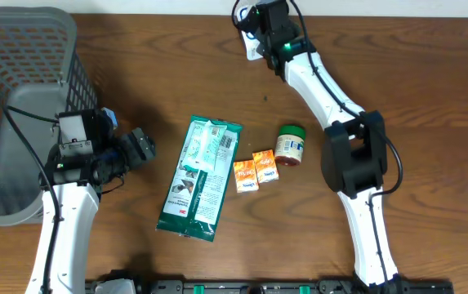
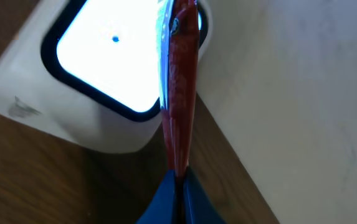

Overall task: Scan the item barcode
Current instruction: 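Move the scanned sachet right and lower it onto the table, then open the right gripper to release the sachet at the right side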

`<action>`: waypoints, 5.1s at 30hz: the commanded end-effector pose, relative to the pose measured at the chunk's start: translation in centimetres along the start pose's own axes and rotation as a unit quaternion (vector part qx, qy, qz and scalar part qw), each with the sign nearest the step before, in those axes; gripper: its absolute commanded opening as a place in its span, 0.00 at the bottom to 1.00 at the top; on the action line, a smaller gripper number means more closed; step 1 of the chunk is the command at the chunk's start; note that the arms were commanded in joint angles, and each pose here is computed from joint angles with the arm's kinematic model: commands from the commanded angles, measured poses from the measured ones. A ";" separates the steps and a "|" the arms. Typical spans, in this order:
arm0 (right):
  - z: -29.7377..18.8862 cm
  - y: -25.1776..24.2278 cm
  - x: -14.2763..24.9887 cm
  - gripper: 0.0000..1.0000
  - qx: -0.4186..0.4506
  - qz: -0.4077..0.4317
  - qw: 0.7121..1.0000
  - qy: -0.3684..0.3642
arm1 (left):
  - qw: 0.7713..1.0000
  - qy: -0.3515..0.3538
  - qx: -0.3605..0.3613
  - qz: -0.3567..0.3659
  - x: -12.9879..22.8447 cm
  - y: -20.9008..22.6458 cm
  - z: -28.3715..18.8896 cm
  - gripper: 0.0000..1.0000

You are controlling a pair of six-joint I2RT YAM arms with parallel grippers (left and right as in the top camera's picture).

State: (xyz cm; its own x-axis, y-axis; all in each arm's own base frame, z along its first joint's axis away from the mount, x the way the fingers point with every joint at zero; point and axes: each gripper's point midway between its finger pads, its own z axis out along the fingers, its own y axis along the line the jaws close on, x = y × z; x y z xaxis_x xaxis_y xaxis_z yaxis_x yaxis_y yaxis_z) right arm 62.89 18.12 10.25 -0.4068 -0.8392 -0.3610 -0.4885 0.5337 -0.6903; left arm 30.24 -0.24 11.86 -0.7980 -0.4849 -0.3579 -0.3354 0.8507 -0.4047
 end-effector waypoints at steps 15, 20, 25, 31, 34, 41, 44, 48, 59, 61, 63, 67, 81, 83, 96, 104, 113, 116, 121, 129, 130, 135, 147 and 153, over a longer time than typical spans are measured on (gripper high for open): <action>0.6 3.0 1.8 0.01 -0.030 -0.041 0.998 0.038 | 1.000 -0.004 -0.008 -0.011 -0.3 0.4 -0.1 0.93; 0.8 3.4 2.2 0.01 -0.036 -0.044 0.997 0.044 | 1.000 -0.004 -0.008 -0.011 -0.3 0.4 -0.1 0.93; 0.8 3.4 2.2 0.01 -0.035 -0.044 0.997 0.044 | 1.000 -0.004 -0.008 -0.011 -0.3 0.4 -0.1 0.93; 0.8 3.4 2.2 0.01 -0.036 -0.044 0.997 0.044 | 1.000 -0.004 -0.008 -0.011 -0.3 0.4 -0.1 0.93; 0.8 3.2 2.3 0.01 -0.030 -0.044 0.998 0.046 | 1.000 -0.004 -0.008 -0.011 -0.3 0.4 -0.1 0.93; -1.4 0.3 0.2 0.01 0.014 -0.020 0.999 0.026 | 1.000 -0.004 -0.008 -0.011 -0.3 0.4 -0.1 0.93; -4.3 -1.5 -0.6 0.01 0.018 -0.003 1.000 0.017 | 1.000 -0.004 -0.008 -0.011 -0.3 0.4 -0.1 0.93; -9.8 -5.0 -0.9 0.01 0.021 0.022 0.999 0.013 | 1.000 -0.004 -0.008 -0.011 -0.3 0.4 -0.1 0.93; -25.6 -9.0 7.5 0.01 -0.108 0.173 0.977 0.057 | 1.000 -0.004 -0.008 -0.011 -0.3 0.4 -0.1 0.93; -26.1 -8.7 10.5 0.01 -0.130 0.217 0.962 0.102 | 1.000 -0.004 -0.008 -0.011 -0.3 0.4 -0.1 0.93; -25.9 -8.2 13.7 0.01 -0.141 0.269 0.939 0.160 | 1.000 -0.004 -0.008 -0.011 -0.3 0.4 -0.1 0.94; -24.7 -6.9 19.8 0.01 -0.157 0.317 0.898 0.261 | 1.000 -0.004 -0.008 -0.011 -0.3 0.4 -0.1 0.93; -15.2 -0.4 36.4 0.02 -0.110 0.399 0.830 0.373 | 1.000 -0.004 -0.008 -0.011 -0.3 0.4 -0.1 0.93; -14.4 0.1 37.3 0.06 -0.101 0.406 0.830 0.368 | 1.000 -0.004 -0.008 -0.011 -0.3 0.4 -0.1 0.93; -14.4 3.8 35.9 0.61 -0.164 0.486 0.782 0.353 | 1.000 -0.004 -0.008 -0.011 -0.3 0.4 -0.1 0.93; -14.8 8.9 39.8 0.16 -0.147 0.572 0.701 0.399 | 1.000 -0.004 -0.008 -0.011 -0.3 0.4 -0.1 0.93; -14.5 10.3 44.3 0.16 -0.086 0.576 0.701 0.412 | 1.000 -0.004 -0.008 -0.011 -0.3 0.4 -0.1 0.93; -14.8 9.7 44.9 0.16 -0.074 0.573 0.699 0.422 | 1.000 -0.004 -0.008 -0.011 -0.3 0.4 -0.1 0.93; -14.3 10.2 42.6 0.19 -0.133 0.596 0.690 0.387 | 1.000 -0.004 -0.008 -0.011 -0.3 0.4 -0.1 0.93; -14.9 8.7 45.4 0.19 -0.061 0.554 0.712 0.427 | 1.000 -0.004 -0.008 -0.011 -0.3 0.4 -0.1 0.93; -14.8 8.8 45.2 0.19 -0.067 0.557 0.711 0.424 | 1.000 -0.004 -0.008 -0.011 -0.3 0.4 -0.1 0.93; -14.8 10.9 42.3 0.25 -0.153 0.590 0.688 0.393 | 1.000 -0.004 -0.008 -0.011 -0.3 0.4 -0.1 0.93; -16.8 14.3 44.6 0.16 -0.146 0.569 0.677 0.444 | 1.000 -0.004 -0.008 -0.011 -0.3 0.4 -0.1 0.93; -18.3 12.6 48.1 0.14 -0.049 0.527 0.680 0.506 | 1.000 -0.004 -0.008 -0.011 -0.3 0.4 -0.1 0.93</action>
State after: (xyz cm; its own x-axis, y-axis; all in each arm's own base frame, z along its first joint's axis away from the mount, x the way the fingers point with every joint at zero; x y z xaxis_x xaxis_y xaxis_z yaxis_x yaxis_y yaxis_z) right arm 29.38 -11.83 -0.89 -0.8820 0.4519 -0.1337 0.4649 0.8808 -0.0897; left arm 30.25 -0.22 11.85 -0.7979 -0.4855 -0.3574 -0.3360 0.8504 -0.4049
